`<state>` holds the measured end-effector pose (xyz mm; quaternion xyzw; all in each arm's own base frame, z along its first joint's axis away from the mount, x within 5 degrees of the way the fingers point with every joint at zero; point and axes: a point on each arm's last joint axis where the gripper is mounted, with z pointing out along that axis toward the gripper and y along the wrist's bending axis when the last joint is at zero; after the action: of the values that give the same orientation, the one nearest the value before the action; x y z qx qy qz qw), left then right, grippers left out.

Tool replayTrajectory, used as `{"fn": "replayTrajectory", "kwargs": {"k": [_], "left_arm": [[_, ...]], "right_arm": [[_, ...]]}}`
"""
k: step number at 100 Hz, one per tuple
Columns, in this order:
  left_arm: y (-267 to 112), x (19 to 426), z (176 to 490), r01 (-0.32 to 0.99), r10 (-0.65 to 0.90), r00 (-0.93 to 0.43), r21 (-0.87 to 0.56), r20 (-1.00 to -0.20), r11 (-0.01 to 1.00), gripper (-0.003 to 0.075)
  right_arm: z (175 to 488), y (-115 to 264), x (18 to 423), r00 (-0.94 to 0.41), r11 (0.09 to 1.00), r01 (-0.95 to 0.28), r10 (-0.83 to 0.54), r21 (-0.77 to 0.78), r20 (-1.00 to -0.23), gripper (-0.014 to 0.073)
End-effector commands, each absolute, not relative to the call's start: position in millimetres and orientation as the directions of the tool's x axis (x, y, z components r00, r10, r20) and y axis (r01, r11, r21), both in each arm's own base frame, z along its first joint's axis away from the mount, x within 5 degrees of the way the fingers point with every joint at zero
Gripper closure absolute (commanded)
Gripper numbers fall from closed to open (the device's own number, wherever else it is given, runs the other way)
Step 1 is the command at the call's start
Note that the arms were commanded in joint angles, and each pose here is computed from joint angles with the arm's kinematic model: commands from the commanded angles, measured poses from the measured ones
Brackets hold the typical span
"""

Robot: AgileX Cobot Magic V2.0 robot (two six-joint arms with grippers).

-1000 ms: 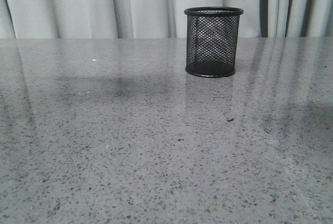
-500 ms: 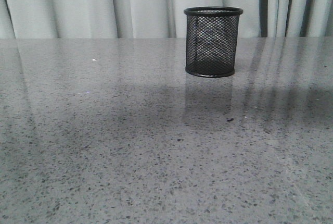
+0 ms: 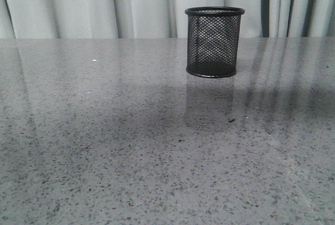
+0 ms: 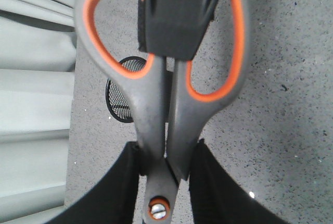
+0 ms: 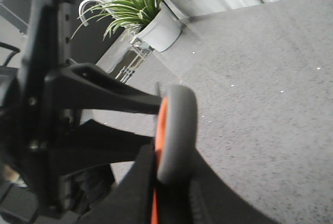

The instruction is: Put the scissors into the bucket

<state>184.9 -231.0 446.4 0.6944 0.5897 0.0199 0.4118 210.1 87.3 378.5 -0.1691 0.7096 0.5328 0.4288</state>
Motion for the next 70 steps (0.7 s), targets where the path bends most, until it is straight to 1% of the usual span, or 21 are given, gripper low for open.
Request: {"fn": "replayTrajectory", "kwargs": {"k": [1,4,9,21,28,35,47,55,60,70], "left_arm": [[-227.3,177.0,470.0,0.772,0.769,0.325,0.624,-0.551,0.121,0.0691],[-227.2,177.1,470.0,0.776,0.768,0.314,0.617,-0.559,0.132,0.0664],[-226.0,178.6,470.0,0.785,0.764,0.280,0.597,-0.581,0.165,0.0596],[-221.0,184.7,470.0,0.800,0.753,0.191,0.544,-0.630,0.252,0.0367],[-214.4,192.4,470.0,0.799,0.742,0.120,0.508,-0.659,0.322,0.0293],[-204.4,201.9,471.0,0.785,0.716,0.027,0.458,-0.698,0.417,0.0288],[-178.4,221.1,477.6,0.717,0.634,-0.153,0.357,-0.758,0.599,0.0302],[-154.9,233.0,483.0,0.648,0.578,-0.261,0.303,-0.773,0.699,0.0302],[-141.2,237.8,485.9,0.614,0.558,-0.308,0.287,-0.771,0.735,0.0302],[-114.6,242.0,491.0,0.555,0.507,-0.379,0.248,-0.774,0.794,0.0302]], "right_arm": [[394.6,87.2,206.1,-0.529,0.338,-0.737,0.248,0.585,-0.811,0.0662],[394.6,87.1,206.3,-0.529,0.340,-0.737,0.250,0.585,-0.811,0.0662],[394.6,87.1,206.3,-0.529,0.340,-0.737,0.250,0.585,-0.811,0.0662],[395.6,86.8,207.0,-0.522,0.350,-0.737,0.249,0.579,-0.816,0.0662],[398.4,86.0,208.4,-0.502,0.383,-0.741,0.230,0.552,-0.834,0.0661],[403.4,84.7,210.4,-0.489,0.424,-0.734,0.212,0.530,-0.846,0.0661],[415.7,78.3,217.2,-0.467,0.563,-0.679,0.165,0.472,-0.869,0.0661],[426.0,72.7,220.7,-0.450,0.645,-0.631,0.149,0.432,-0.880,0.0661],[433.6,68.7,222.3,-0.428,0.696,-0.603,0.130,0.390,-0.894,0.0661],[443.5,61.7,224.2,-0.416,0.770,-0.543,0.100,0.335,-0.904,0.0660]]}}
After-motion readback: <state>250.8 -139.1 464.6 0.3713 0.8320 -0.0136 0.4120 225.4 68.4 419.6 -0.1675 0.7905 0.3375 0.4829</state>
